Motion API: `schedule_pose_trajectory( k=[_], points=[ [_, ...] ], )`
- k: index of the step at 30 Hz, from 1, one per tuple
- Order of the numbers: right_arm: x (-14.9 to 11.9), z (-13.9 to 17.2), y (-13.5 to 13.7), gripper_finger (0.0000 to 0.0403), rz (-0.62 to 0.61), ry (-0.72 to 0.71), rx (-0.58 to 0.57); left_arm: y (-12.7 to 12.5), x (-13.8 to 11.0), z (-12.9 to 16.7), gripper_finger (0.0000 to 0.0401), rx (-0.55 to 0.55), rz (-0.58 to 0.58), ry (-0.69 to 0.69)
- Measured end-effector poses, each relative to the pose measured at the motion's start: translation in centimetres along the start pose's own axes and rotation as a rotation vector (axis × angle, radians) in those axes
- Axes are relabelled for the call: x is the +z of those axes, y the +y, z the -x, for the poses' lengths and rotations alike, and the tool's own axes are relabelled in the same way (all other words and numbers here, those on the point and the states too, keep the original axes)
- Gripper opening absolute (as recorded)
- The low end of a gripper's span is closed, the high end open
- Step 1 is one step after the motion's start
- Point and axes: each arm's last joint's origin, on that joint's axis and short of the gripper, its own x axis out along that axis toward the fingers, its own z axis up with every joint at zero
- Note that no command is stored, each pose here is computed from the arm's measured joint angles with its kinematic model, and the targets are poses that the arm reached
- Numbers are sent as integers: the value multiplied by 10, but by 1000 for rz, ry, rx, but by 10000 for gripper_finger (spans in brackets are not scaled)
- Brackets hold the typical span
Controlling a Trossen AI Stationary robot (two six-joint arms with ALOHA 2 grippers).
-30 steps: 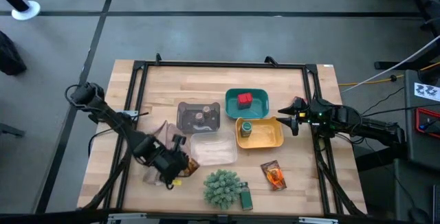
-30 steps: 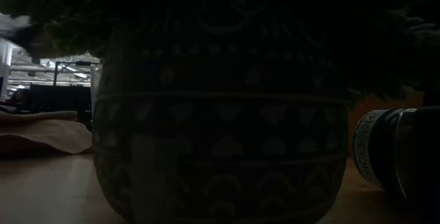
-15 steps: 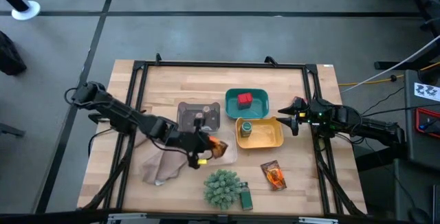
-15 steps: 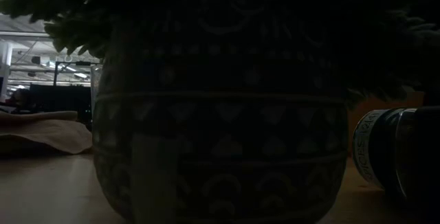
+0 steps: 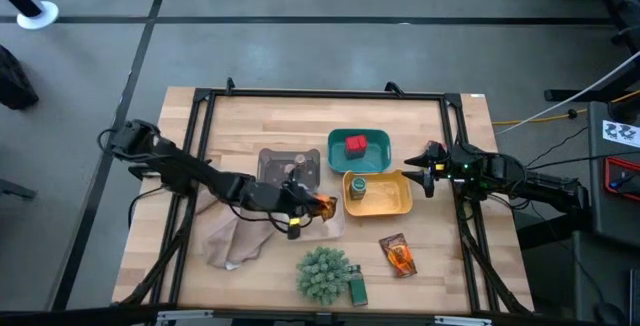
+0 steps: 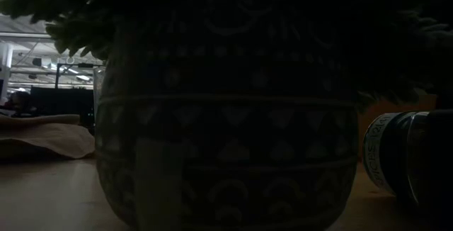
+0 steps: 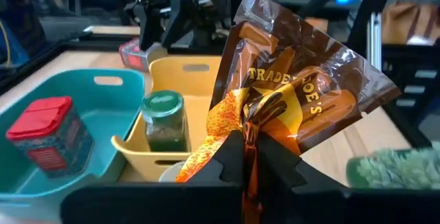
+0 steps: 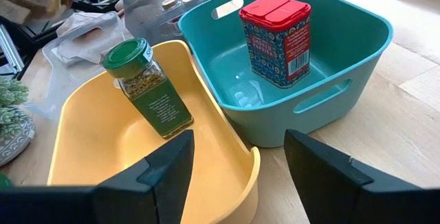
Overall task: Sort spices by type
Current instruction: Put the left orange seasoning pack into the transparent bin
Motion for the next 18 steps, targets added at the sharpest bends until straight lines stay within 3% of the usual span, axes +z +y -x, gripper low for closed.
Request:
schedule_pose_trajectory(
  k=[11,18],
  points=[
    [0,0,0,227,0,0,0,-3,-44,-37,8,12,24,-28],
    [0,0,0,227,0,0,0,6,-65,-51,20,48,109,9]
  ],
)
